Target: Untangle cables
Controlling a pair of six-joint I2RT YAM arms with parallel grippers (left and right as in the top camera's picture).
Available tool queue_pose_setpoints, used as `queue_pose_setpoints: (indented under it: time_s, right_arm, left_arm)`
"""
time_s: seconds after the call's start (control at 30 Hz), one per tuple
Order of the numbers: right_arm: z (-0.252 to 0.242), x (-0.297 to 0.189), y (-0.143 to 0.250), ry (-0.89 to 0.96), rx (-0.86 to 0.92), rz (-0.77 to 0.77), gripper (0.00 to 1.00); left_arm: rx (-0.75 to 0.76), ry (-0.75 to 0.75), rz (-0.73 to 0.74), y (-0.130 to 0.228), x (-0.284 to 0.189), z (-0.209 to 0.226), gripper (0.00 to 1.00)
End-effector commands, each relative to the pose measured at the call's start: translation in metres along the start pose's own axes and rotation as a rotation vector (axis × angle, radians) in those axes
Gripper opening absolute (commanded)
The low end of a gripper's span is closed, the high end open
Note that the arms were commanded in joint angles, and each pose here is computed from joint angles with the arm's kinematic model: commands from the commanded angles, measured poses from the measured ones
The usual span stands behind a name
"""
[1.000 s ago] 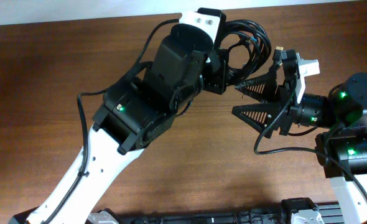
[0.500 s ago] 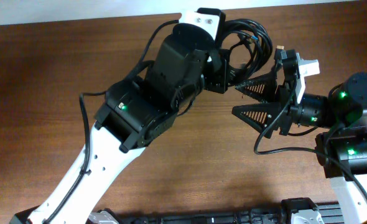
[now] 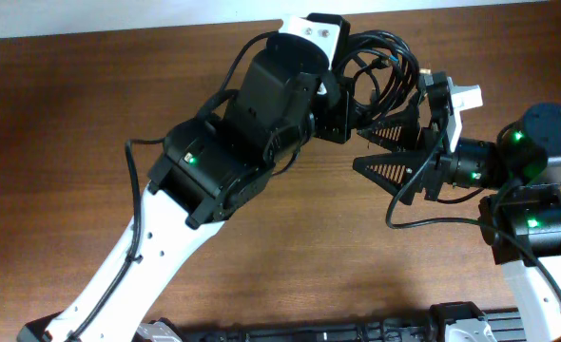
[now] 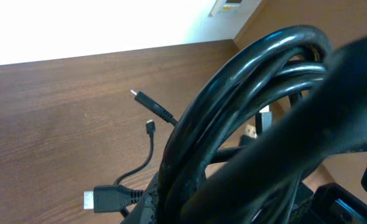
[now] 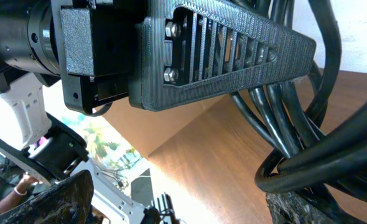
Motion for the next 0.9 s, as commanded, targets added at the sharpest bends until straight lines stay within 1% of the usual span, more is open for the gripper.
queue_pose_setpoints:
  time_s: [0.0,0.4,0.53,0.67,0.73,0.87]
  right_arm:
    - [-0.004,0.0,-0.002,0.029,-0.043,-0.011,0.88]
    - [-0.004,0.0,-0.005,0.043,-0.069,-0.025,0.88]
    - [-0.004,0.0,-0.005,0.039,-0.07,-0.024,0.88]
    - [0.005,0.0,-0.011,-0.042,-0.165,-0.021,0.88]
    - [0.007,0.0,-0.014,-0.051,-0.202,-0.028,0.88]
    - [0.007,0.0,-0.015,-0.047,-0.211,-0.032,0.88]
  left_arm:
    - [-0.011,0.136,0.089,0.006,-0.009,-0.013,0.0]
    - [-0.012,0.136,0.116,0.01,-0.01,-0.012,0.0]
    - [-0.004,0.072,0.071,0.007,-0.009,-0.007,0.0]
    - [-0.004,0.038,0.055,0.006,-0.006,-0.005,0.0]
    - [-0.004,0.038,0.056,0.006,-0.006,-0.005,0.0]
    - [-0.005,0.076,0.082,0.008,-0.006,-0.007,0.0]
Point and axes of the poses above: each gripper's point midway between its finger pads, its own x axis out along the fingers, its own z axis along the line the jaws close on, y = z × x, the point moved 10 cm from there along -x, back along the fingers, and after that the axes turned 9 degrees about -x, right-handed, at the moved point
